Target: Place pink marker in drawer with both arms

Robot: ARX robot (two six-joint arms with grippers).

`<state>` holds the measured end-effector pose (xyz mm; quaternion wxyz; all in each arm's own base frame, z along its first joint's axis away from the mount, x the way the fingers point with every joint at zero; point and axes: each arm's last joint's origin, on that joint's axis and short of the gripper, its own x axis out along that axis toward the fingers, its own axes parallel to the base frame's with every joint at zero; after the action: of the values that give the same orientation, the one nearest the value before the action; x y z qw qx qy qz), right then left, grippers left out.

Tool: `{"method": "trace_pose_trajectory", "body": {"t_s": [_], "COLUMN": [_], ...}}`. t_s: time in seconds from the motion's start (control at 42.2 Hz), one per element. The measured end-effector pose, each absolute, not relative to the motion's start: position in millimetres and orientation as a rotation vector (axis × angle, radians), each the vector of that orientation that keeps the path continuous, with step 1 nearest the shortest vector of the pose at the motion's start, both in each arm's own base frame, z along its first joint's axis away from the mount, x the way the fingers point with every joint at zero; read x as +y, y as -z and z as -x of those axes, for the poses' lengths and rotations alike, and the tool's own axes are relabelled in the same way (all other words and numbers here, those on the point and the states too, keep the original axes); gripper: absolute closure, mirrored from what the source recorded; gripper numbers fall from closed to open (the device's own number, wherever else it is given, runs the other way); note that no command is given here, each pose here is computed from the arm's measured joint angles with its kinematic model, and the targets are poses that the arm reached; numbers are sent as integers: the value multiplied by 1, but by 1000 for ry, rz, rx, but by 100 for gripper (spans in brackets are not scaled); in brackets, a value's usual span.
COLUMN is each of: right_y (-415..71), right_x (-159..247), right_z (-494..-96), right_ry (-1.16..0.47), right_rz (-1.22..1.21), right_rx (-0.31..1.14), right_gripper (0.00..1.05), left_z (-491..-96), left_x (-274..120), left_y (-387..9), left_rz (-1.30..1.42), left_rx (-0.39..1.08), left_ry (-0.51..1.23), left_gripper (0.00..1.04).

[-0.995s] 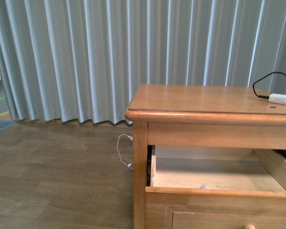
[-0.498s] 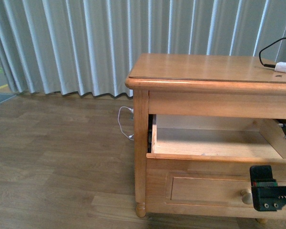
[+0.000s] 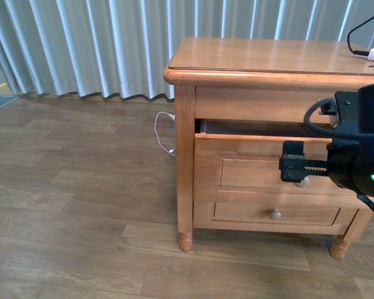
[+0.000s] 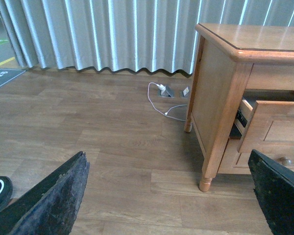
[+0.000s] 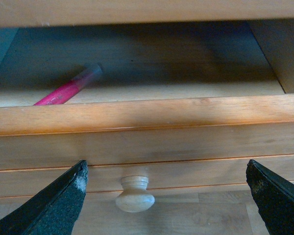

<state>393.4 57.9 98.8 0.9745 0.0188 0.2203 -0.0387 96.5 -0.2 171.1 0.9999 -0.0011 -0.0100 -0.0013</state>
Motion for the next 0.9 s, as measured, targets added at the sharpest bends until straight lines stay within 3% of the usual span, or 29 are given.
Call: {"method": "trace_pose_trajectory", "body": {"t_s": [0.427, 0.758, 0.9], "right_y": [-108, -101, -114], "right_x": [77, 79, 69], "right_z": [-453, -457, -438], "right_ry": [65, 52, 62], "right_rz": [-59, -38, -65], "right_rx": [396, 408, 385], "right_gripper": [9, 9, 9], "left_z": [-97, -97, -97], "left_x": [0, 0, 0], "left_y": [-171, -171, -171], "left_rz": [2, 2, 2], "left_rx": [-20, -20, -20], "left_ry": [3, 3, 3], "left_gripper": [6, 6, 6]}}
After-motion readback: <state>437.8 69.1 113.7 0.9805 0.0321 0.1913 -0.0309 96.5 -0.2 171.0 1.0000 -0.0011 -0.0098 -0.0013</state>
